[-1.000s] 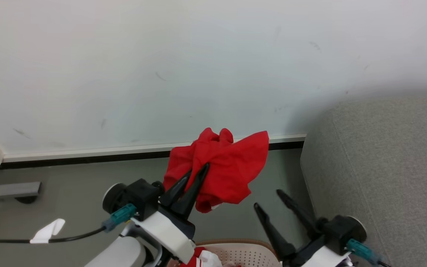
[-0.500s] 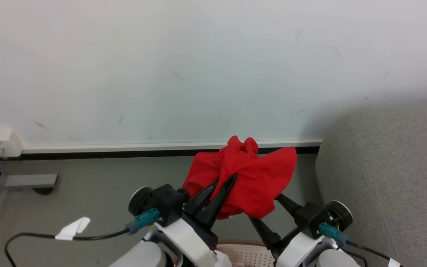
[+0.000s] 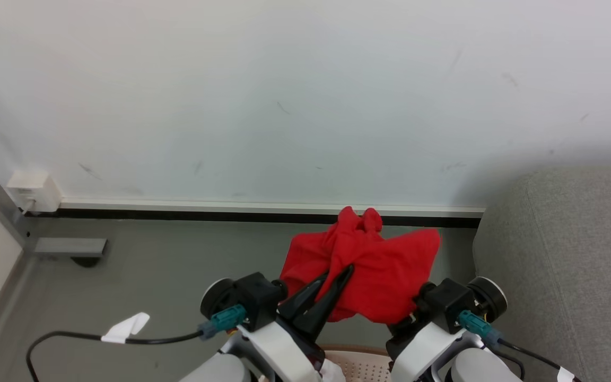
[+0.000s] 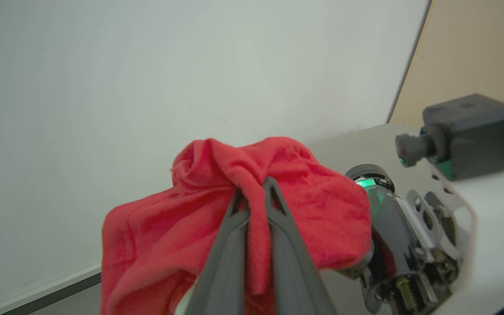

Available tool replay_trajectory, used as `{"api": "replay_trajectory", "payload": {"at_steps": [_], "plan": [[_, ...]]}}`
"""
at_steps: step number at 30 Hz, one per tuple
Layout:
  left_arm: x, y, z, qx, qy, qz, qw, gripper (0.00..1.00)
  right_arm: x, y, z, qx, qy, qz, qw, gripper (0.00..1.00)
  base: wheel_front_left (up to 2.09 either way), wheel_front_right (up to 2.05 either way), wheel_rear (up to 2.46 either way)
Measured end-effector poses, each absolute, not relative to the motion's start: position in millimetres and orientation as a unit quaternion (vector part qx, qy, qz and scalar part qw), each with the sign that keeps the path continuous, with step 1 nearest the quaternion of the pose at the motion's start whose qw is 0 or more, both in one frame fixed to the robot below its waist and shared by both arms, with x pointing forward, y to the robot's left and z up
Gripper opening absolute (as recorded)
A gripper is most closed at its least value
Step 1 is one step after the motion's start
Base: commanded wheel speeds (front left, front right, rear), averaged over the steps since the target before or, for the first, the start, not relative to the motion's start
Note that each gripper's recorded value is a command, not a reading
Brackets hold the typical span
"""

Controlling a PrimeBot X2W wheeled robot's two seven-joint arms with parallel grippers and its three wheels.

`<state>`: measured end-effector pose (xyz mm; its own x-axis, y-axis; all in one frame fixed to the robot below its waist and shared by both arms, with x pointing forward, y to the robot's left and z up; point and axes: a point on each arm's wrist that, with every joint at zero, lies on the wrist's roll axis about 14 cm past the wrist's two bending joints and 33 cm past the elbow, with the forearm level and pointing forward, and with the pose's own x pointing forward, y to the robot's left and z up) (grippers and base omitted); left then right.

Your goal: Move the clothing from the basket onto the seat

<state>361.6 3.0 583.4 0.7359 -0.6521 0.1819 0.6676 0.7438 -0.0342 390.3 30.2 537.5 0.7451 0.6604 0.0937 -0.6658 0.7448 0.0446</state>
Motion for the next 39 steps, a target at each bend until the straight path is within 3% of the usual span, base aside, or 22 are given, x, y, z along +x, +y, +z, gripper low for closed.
{"api": "replay_trajectory", "payload": {"at_steps": [18, 19, 20, 21, 22, 39], "plan": [[368.5, 11.1, 565.8, -0.052, -0.053, -0.338, 0.938, 0.00, 381.0, 27.3, 534.5, 0.090, -0.023, 0.346, 0.933, 0.00, 0.00, 0.00, 0.00], [368.7, 10.6, 565.3, -0.053, -0.052, -0.338, 0.938, 0.16, 381.0, 25.9, 534.2, 0.095, -0.022, 0.344, 0.934, 0.00, 0.00, 0.00, 0.00], [369.1, 10.3, 564.9, -0.054, -0.052, -0.337, 0.938, 0.40, 381.7, 24.1, 535.4, 0.100, -0.022, 0.341, 0.934, 0.00, 0.00, 0.00, 0.00], [369.1, 9.5, 564.5, -0.054, -0.051, -0.338, 0.938, 0.66, 382.3, 22.2, 536.3, 0.105, -0.022, 0.338, 0.935, 0.00, 0.00, 0.00, 0.00], [369.0, 8.5, 564.1, -0.054, -0.051, -0.339, 0.938, 1.00, 382.7, 20.2, 537.4, 0.108, -0.024, 0.336, 0.935, 0.00, 0.00, 0.00, 0.00], [371.9, -20.6, 568.0, -0.059, -0.067, -0.370, 0.925, 1.00, 397.1, -67.8, 547.3, 0.107, -0.057, 0.226, 0.967, 0.00, 0.00, 0.00, 0.00]]}}
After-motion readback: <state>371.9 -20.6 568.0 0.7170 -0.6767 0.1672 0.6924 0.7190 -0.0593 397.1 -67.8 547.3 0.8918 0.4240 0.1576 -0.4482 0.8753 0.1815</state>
